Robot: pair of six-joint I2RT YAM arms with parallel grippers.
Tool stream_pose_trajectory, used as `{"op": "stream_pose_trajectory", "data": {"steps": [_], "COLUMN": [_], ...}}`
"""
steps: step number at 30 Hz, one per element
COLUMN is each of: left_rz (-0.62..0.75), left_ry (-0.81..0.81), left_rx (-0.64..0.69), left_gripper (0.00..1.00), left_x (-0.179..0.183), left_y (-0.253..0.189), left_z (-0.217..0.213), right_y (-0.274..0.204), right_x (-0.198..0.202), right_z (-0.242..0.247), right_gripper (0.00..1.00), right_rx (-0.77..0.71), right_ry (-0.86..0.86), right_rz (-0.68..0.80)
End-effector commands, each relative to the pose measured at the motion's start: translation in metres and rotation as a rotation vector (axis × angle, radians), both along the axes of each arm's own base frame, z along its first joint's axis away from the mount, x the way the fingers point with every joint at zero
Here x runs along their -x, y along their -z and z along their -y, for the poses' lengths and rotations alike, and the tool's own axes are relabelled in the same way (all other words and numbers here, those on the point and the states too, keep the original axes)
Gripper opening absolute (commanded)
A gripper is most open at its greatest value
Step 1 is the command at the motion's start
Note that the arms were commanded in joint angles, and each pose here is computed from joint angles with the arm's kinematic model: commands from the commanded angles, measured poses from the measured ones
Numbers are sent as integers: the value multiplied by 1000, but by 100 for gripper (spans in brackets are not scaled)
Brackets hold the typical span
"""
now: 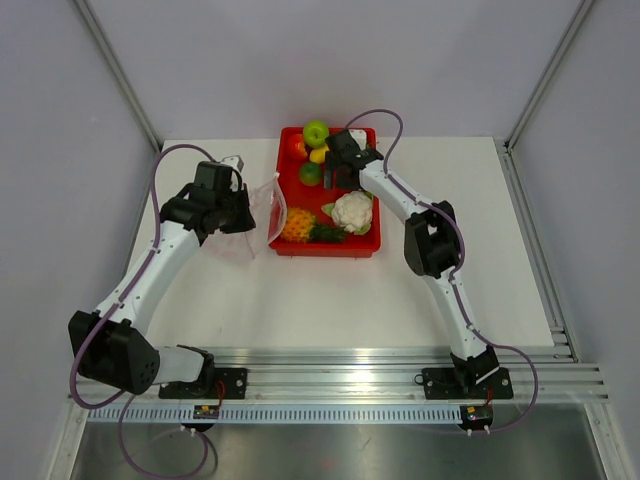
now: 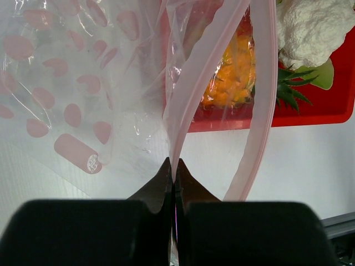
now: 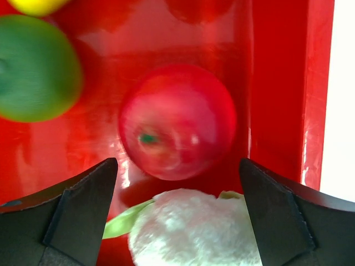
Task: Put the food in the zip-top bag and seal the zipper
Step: Adjust the fake vegetable in the bin, then pick up the fake fruit from the bin.
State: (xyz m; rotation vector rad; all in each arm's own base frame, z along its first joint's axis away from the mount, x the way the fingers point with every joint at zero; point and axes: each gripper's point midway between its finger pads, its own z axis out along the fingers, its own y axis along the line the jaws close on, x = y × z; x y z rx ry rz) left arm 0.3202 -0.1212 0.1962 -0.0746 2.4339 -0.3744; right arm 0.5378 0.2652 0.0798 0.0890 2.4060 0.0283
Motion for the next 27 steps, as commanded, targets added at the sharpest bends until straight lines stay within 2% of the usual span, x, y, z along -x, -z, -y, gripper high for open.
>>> {"op": "stream_pose_trajectory", "data": {"steps": [1,19,23,24,27], "left_rz": [46,31,31,31,31], "left_ry": [20,28,29,29,37], "left_rx": [30,43,49,49,63], "left_gripper": [0,0,0,0,0], "left_x": [-7,-12,-13,-13,-13], "left_y": [-9,-5,-6,-6,-7], "left_z": [5,10,11,11,14], "right_y": [-26,-4,-4,-5,-12], "right_x": [-14,-36,-37,-37,-37], "right_z": [10,20,14,14,13], "right_gripper": [99,99,89,81,69], "right_rx": [9,-23,-50,-51,-61], "right_ry": [31,61,46,47,48], "right_rz": [64,60,57,60,72]}}
